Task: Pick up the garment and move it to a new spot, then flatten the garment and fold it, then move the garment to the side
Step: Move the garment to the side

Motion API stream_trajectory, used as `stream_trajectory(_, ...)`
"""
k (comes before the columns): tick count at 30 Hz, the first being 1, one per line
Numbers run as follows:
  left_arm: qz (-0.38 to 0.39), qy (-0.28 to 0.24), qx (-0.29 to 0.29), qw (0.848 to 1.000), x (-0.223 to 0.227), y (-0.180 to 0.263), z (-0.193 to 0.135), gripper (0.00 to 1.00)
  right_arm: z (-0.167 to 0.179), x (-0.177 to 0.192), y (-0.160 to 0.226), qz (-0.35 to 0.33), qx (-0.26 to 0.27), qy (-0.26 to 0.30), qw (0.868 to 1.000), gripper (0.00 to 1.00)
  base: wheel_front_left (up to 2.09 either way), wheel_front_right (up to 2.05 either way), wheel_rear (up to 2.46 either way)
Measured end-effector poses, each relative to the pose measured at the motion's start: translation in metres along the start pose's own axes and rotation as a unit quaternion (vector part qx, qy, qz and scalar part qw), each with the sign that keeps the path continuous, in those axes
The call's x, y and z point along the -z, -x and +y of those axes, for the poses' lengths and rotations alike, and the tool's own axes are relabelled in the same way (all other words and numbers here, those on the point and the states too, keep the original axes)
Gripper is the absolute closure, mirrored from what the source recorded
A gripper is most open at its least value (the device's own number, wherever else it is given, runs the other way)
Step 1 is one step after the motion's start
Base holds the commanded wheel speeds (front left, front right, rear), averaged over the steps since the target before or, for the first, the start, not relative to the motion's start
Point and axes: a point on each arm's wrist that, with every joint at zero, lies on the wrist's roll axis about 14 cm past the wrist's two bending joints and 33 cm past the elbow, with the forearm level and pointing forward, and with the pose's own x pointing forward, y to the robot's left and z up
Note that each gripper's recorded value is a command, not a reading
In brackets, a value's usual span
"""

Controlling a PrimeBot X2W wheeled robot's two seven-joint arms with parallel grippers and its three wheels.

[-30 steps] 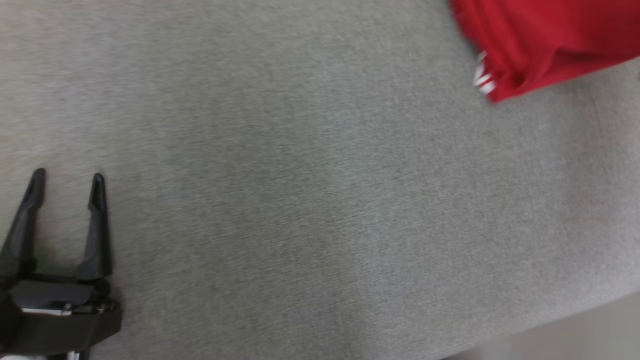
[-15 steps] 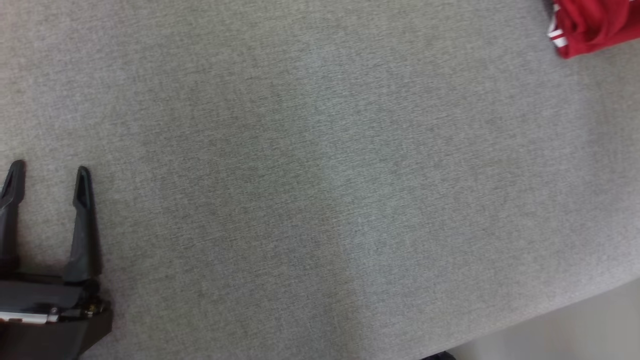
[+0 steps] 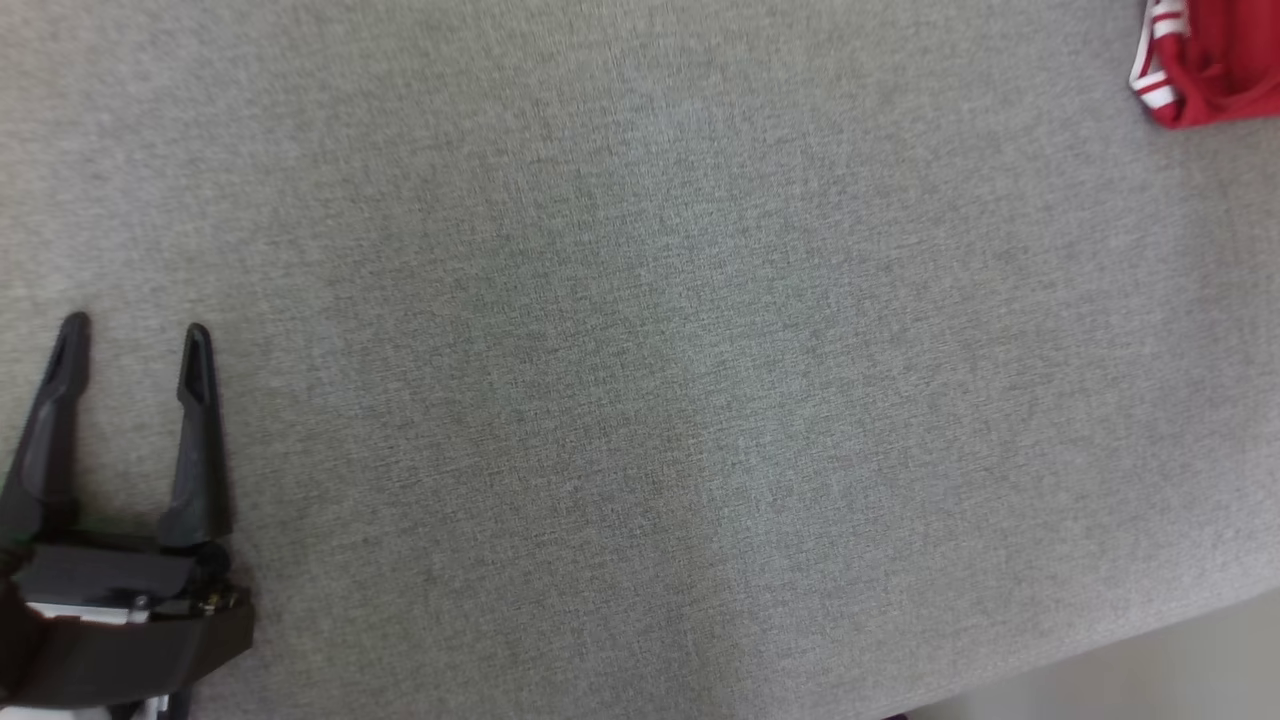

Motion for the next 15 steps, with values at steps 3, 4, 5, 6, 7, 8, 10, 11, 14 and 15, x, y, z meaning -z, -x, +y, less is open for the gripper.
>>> stream_trajectory(3,-0.002,0.002,-0.008,1.000,-0.006,0.002,0.001,0.00,0.004,-0.018,0.004,-0.036,-0.004,-0.019,0.999,0.00,0.00,0.00,0.00)
stream_trajectory(4,-0.001,0.003,-0.012,1.000,-0.008,0.004,0.001,0.00,0.007,-0.023,0.006,-0.046,-0.008,-0.024,0.999,0.00,0.00,0.00,0.00)
stream_trajectory(5,-0.002,0.003,-0.016,1.000,-0.010,0.005,0.002,0.00,0.011,-0.028,0.009,-0.057,-0.015,-0.025,0.998,0.00,0.00,0.00,0.00)
stream_trajectory(6,-0.004,0.005,-0.020,1.000,-0.013,0.007,0.002,0.00,0.015,-0.034,0.012,-0.069,-0.020,-0.028,0.997,0.00,0.00,0.00,0.00)
stream_trajectory(7,-0.005,0.006,-0.024,1.000,-0.016,0.009,0.002,0.00,0.019,-0.040,0.015,-0.081,-0.025,-0.034,0.996,0.00,0.00,0.00,0.00)
stream_trajectory(8,-0.005,0.008,-0.028,1.000,-0.019,0.011,0.002,0.00,0.024,-0.047,0.019,-0.092,-0.031,-0.041,0.994,0.00,0.00,0.00,0.00)
stream_trajectory(10,-0.003,0.010,-0.039,0.999,-0.024,0.019,0.003,0.00,0.035,-0.057,0.028,-0.111,-0.044,-0.052,0.991,0.00,0.00,0.00,0.00)
stream_trajectory(11,-0.001,0.011,-0.046,0.999,-0.026,0.025,0.005,0.00,0.042,-0.061,0.033,-0.119,-0.051,-0.059,0.990,0.00,0.00,0.00,0.00)
stream_trajectory(14,-0.002,0.007,-0.067,0.998,-0.036,0.040,0.012,0.00,0.059,-0.073,0.050,-0.143,-0.068,-0.088,0.983,0.00,0.00,0.00,0.00)
stream_trajectory(15,-0.005,0.005,-0.074,0.997,-0.041,0.045,0.015,0.00,0.066,-0.076,0.057,-0.149,-0.075,-0.101,0.981,0.00,0.00,0.00,0.00)
